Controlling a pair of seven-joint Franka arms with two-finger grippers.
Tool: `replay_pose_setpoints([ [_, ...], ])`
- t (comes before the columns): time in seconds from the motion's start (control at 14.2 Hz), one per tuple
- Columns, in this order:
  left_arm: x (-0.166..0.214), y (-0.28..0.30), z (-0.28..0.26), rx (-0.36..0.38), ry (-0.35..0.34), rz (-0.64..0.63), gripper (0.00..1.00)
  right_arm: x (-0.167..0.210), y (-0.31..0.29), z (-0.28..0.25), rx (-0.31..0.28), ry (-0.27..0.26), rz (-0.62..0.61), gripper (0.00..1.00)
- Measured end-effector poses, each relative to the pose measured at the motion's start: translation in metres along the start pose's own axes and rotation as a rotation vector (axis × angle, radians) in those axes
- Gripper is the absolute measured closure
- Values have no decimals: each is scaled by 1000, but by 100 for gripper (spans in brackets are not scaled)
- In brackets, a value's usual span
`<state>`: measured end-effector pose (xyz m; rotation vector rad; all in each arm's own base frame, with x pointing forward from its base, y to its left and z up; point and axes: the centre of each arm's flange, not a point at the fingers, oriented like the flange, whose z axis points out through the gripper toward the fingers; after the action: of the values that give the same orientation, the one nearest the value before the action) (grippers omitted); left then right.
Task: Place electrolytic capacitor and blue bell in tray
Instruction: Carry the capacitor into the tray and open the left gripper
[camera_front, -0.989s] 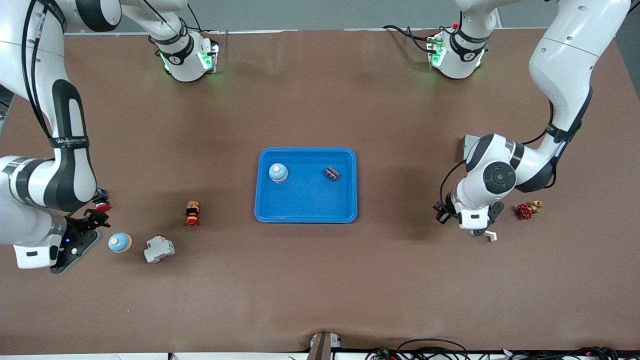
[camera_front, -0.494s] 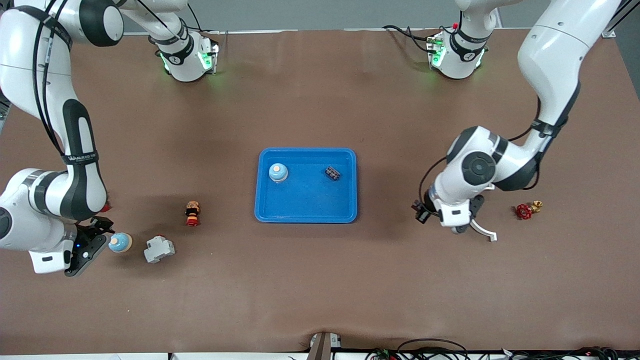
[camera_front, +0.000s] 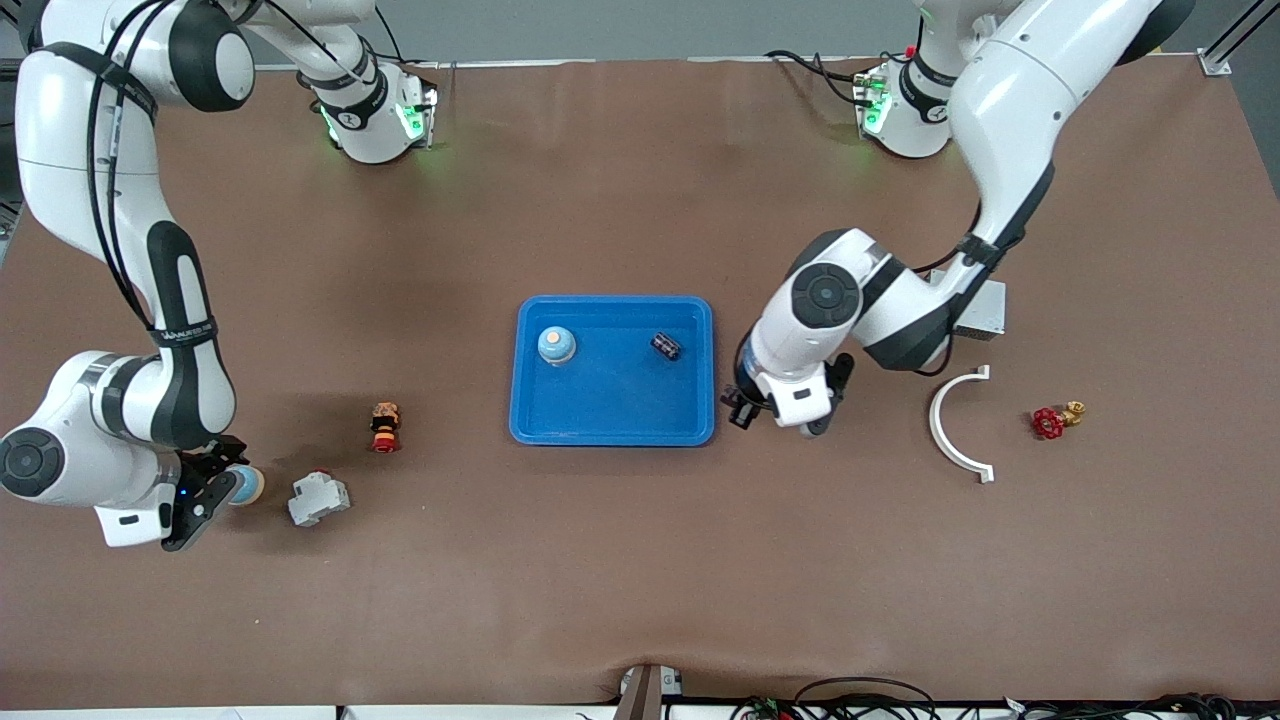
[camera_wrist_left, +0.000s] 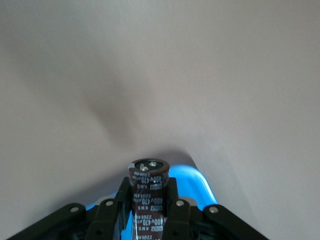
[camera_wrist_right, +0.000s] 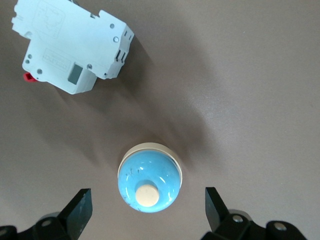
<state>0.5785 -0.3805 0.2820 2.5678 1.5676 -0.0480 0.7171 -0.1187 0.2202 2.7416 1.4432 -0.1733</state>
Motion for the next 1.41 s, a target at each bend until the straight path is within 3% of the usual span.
replay_pose_setpoints([
  [0.35,-66,10,14,-15,-4,-52,69,0,-1,6,8,-4,-3,0],
  [0.71,-111,-2,62,7,117,-19,69,0,-3,28,23,-15,-5,0],
  [1.41,-105,-4,83,27,144,-13,69,-10,-5,48,18,-13,6,0],
])
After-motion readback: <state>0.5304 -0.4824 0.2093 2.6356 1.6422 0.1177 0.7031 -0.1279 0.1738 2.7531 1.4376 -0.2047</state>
